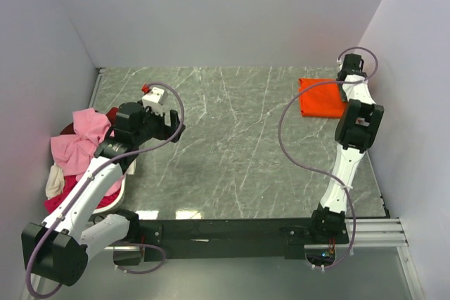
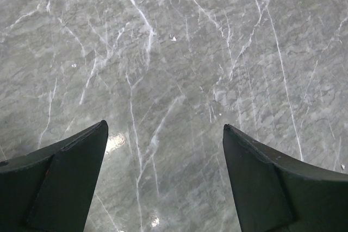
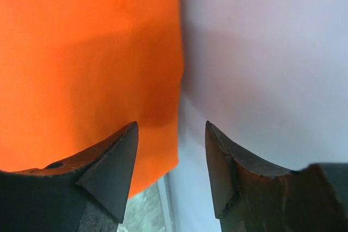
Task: Fold and stack the t-shirts
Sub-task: Neatly place the folded tshirt to the corner
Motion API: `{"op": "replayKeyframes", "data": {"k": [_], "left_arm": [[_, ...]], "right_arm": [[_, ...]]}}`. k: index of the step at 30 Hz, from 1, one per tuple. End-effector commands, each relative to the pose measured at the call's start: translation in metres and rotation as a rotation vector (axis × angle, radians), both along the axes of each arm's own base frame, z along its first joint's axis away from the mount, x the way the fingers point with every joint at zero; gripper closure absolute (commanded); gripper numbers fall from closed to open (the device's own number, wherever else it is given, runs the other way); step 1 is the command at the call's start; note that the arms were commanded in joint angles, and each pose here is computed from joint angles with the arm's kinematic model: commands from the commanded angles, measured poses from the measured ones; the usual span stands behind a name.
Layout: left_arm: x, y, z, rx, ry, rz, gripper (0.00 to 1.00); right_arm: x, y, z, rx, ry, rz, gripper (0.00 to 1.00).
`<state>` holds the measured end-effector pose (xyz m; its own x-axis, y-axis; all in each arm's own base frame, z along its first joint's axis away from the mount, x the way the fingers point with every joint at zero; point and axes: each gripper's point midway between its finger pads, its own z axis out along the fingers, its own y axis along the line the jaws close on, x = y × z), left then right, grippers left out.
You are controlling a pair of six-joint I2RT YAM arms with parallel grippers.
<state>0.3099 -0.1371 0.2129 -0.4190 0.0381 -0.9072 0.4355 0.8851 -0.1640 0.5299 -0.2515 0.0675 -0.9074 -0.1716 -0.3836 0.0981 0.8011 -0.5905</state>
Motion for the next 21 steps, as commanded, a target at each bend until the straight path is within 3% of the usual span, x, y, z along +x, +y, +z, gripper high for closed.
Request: {"op": "replayKeyframes", "data": {"k": [1,8,13,17,21], "left_arm": [[0.001,-0.003,0.021,-0.018,-0.087,-0.022,0.09],[0.0,0.0,0.027,-0.022,-0.115,-0.007,0.09],[-0.001,0.001,0.031,-0.024,-0.129,-0.006,0.08],[-0.002,0.0,0.03,-0.023,-0.123,-0.012,0.09],[-0.003,-0.001,0.031,-0.025,-0.126,-0.016,0.09]], "right_arm": [[0.007,0.015,0.062,-0.059,-0.129,0.031,0.4],[0.011,0.098,0.077,0.1,-0.174,0.202,0.41],[0.005,0.168,0.062,0.402,-0.129,0.377,0.41],[0.008,0.194,0.042,0.531,-0.08,0.363,0.41],[0.014,0.199,0.025,0.555,-0.059,0.331,0.41]]}}
